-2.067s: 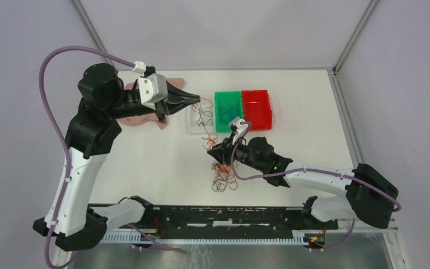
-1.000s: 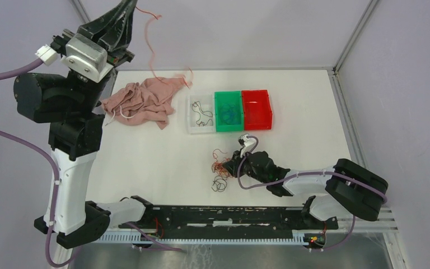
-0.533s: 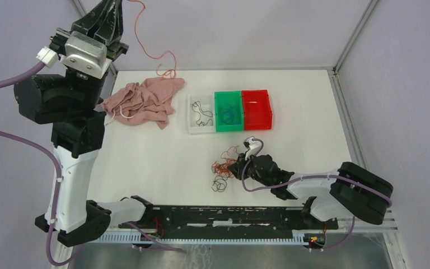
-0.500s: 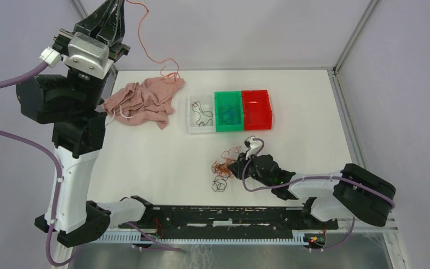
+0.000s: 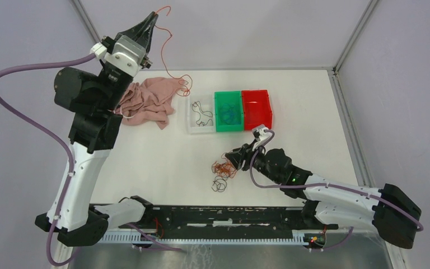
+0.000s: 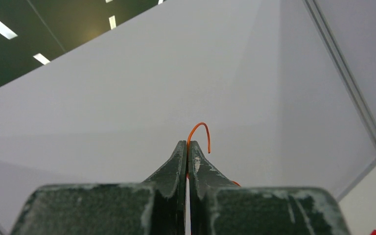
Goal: Untangle the cables
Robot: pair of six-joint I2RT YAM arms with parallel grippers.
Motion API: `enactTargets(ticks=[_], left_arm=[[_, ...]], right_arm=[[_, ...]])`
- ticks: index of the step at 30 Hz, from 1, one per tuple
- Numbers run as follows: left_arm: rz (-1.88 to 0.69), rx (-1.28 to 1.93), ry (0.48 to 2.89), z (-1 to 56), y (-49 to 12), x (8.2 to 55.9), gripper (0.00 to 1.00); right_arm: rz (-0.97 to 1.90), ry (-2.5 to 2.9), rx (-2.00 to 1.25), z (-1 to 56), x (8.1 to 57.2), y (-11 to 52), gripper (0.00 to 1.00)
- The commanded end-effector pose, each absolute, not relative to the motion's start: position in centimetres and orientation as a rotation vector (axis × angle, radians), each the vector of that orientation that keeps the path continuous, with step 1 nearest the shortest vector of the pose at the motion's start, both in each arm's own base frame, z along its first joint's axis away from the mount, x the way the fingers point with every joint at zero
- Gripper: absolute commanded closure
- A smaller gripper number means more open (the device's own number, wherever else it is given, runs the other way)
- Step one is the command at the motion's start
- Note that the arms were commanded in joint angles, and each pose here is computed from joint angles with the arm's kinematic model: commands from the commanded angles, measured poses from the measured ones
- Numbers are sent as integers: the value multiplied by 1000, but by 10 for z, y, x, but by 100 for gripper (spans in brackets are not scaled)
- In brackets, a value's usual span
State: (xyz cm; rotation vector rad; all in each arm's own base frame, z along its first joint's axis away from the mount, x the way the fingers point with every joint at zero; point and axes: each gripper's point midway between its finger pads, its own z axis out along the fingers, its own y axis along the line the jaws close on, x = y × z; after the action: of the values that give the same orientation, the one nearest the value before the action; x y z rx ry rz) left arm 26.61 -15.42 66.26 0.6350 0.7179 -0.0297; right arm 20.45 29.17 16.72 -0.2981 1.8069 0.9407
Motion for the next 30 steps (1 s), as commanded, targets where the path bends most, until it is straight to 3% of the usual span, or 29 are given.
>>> enactTargets(ticks=[1,4,12,18,24,30], left_arm=[[-110,659,756,646,-163,262,97],[-145,689,811,624,-172,272,97],[-253,754,920,573,-199,296,97],[-421,800,929,555,-236,309,97],[-519,864,931,533,-286,325,97],[-574,920,938,511,-338,337,97]], right_arm=[[898,1736,-277,207,215,288,47],[864,1714,-257,221,220,283,38],[563,1712,-49,238,255,232,28],[453,1694,124,252,274,183,28],[198,1766,363,228,290,118,29],[167,1754,449,217,296,97,30]])
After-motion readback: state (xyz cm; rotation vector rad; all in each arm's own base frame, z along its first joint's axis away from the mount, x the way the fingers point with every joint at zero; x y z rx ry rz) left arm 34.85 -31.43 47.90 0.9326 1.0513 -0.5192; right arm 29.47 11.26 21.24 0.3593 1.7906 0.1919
